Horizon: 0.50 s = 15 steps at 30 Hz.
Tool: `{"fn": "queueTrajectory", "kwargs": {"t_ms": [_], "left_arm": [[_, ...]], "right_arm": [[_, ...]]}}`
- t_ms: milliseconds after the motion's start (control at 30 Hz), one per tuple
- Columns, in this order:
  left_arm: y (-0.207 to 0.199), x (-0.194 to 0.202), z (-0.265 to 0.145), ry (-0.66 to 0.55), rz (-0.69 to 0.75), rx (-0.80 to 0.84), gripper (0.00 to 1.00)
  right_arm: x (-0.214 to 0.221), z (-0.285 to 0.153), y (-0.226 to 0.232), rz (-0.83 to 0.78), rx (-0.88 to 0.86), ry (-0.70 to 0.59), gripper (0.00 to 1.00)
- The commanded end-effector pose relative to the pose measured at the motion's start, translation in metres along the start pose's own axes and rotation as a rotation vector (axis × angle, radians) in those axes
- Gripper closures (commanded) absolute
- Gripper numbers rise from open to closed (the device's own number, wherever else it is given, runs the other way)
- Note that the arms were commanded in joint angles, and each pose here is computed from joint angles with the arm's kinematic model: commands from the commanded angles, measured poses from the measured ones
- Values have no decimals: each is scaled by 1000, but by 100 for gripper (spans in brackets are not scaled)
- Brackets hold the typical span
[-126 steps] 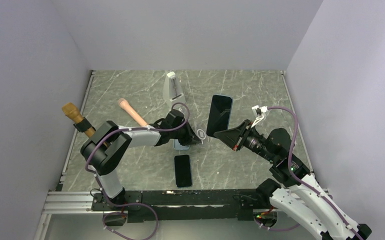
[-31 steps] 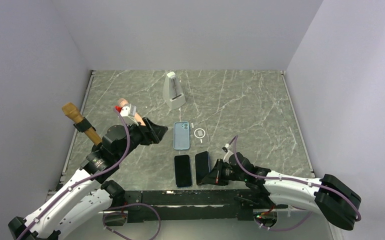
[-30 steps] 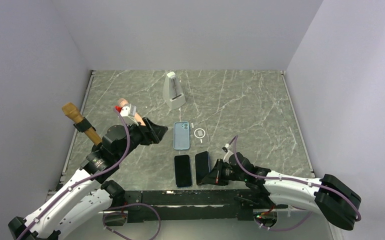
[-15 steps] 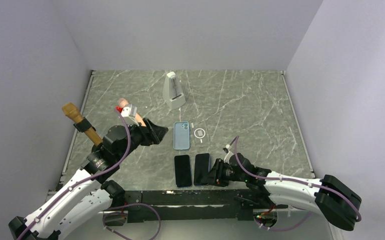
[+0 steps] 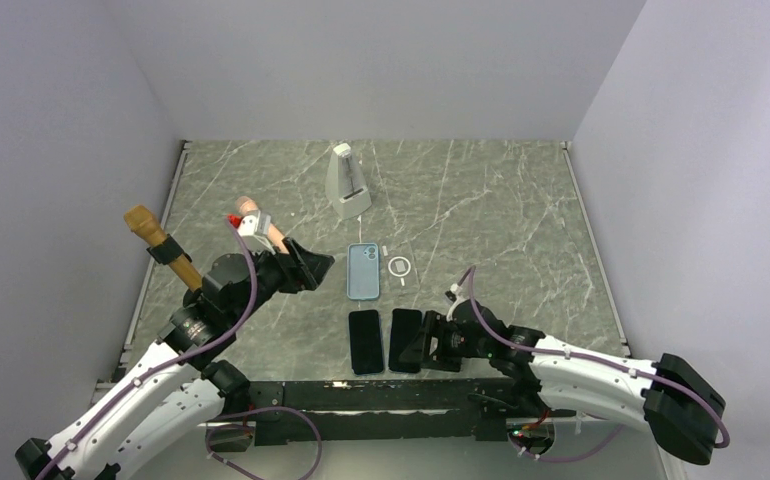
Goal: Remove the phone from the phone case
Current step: Place the phone at the center of the board, then reset both arms
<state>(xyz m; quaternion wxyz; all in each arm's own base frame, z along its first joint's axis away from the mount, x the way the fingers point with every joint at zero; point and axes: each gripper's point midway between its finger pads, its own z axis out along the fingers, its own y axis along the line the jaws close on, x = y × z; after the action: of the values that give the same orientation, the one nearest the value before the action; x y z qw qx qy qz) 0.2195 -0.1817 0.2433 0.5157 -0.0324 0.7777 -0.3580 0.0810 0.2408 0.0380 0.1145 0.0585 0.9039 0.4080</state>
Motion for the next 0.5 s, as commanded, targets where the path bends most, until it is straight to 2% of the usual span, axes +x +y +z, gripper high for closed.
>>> {"fn": "queueTrajectory", "kwargs": {"t_ms": [0, 200, 467], "left_arm": [[-5, -22, -7, -53, 41, -13, 20], [-5, -47, -17, -116, 99, -54, 19], [-3, -89, -42, -224, 191, -137, 16]], "right_arm": [[-16, -14, 0, -53, 113, -62, 19], [-42, -37, 13, -118, 170, -169, 1], [-116, -90, 54, -290, 289, -446, 0]]}}
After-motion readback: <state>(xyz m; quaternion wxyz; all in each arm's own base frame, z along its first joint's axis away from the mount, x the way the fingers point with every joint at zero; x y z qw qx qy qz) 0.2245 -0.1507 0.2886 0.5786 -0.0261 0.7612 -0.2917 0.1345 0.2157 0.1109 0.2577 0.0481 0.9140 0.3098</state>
